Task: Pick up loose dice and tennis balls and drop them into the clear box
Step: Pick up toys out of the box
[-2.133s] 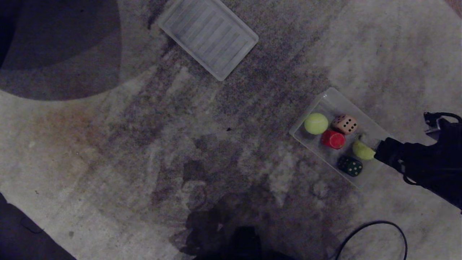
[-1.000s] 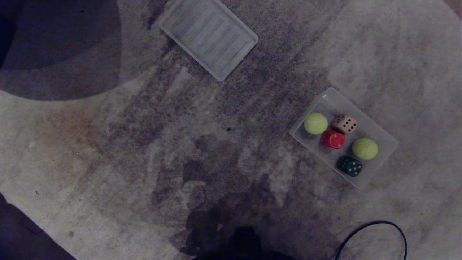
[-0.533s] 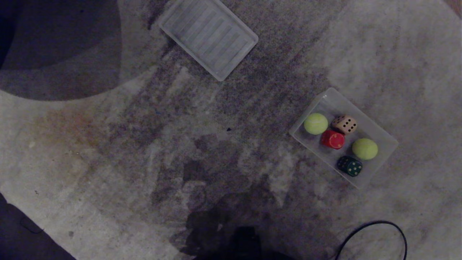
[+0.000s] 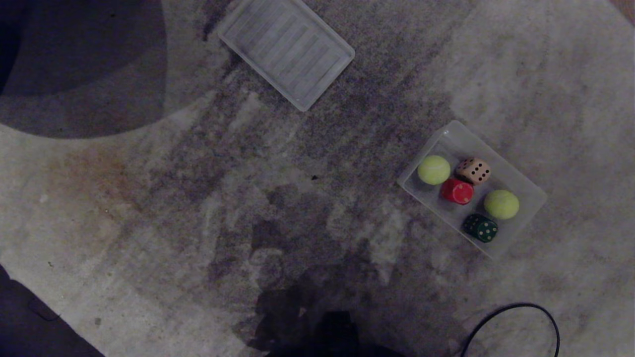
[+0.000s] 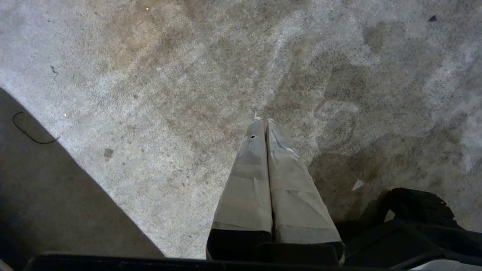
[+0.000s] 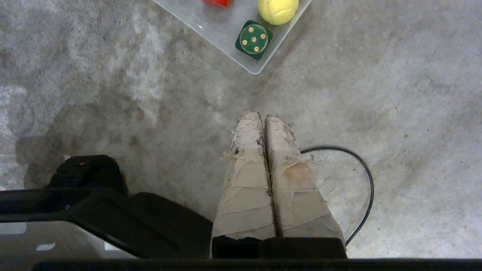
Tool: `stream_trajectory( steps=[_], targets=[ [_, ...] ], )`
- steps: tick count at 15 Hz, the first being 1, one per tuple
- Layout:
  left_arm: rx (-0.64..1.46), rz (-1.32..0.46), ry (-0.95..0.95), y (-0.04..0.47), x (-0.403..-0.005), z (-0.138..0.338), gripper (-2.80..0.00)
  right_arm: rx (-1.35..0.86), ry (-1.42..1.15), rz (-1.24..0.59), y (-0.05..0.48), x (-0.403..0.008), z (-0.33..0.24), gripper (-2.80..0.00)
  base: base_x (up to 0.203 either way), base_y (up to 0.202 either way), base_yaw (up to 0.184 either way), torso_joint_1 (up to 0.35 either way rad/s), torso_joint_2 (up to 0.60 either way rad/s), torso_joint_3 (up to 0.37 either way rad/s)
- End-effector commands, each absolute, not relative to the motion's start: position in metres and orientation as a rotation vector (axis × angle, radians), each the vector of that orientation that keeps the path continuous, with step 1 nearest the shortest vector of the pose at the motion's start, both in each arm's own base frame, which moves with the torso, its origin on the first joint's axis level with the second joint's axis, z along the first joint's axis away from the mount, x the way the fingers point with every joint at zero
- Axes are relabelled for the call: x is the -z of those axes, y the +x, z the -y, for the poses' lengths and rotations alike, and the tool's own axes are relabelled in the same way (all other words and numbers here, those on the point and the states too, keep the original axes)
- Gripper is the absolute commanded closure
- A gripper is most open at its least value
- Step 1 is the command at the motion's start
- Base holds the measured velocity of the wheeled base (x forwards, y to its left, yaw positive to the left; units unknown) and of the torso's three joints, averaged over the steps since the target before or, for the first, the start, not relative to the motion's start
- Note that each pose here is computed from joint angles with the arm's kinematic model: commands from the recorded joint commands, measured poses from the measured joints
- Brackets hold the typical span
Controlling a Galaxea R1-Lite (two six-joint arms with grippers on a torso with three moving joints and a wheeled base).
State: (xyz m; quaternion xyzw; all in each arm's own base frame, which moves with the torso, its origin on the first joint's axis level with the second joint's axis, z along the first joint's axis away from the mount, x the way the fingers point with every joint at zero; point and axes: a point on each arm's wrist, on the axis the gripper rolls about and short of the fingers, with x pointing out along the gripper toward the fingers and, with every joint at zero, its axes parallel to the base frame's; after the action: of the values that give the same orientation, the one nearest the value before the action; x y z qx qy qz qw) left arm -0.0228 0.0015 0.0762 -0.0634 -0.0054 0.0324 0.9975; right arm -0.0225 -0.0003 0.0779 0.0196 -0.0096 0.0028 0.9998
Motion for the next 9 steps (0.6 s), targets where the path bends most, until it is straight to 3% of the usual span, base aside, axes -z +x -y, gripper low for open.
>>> stream_trajectory(
  steps=[1, 9],
  targets=[
    [-0.066, 0.009, -0.127, -0.0226, -0.0759, -0.0015, 0.00, -0.005, 0.040, 0.014, -0.0220, -0.0750, 0.0003, 0.00, 0.000, 0.000, 0.000, 0.000, 0.00, 0.000],
    [-0.064, 0.009, -0.125, -0.0226, -0.0759, -0.0015, 0.00, -0.008, 0.026, 0.012, -0.0220, -0.0749, 0.0002, 0.00, 0.000, 0.000, 0.000, 0.000, 0.00, 0.000]
  ],
)
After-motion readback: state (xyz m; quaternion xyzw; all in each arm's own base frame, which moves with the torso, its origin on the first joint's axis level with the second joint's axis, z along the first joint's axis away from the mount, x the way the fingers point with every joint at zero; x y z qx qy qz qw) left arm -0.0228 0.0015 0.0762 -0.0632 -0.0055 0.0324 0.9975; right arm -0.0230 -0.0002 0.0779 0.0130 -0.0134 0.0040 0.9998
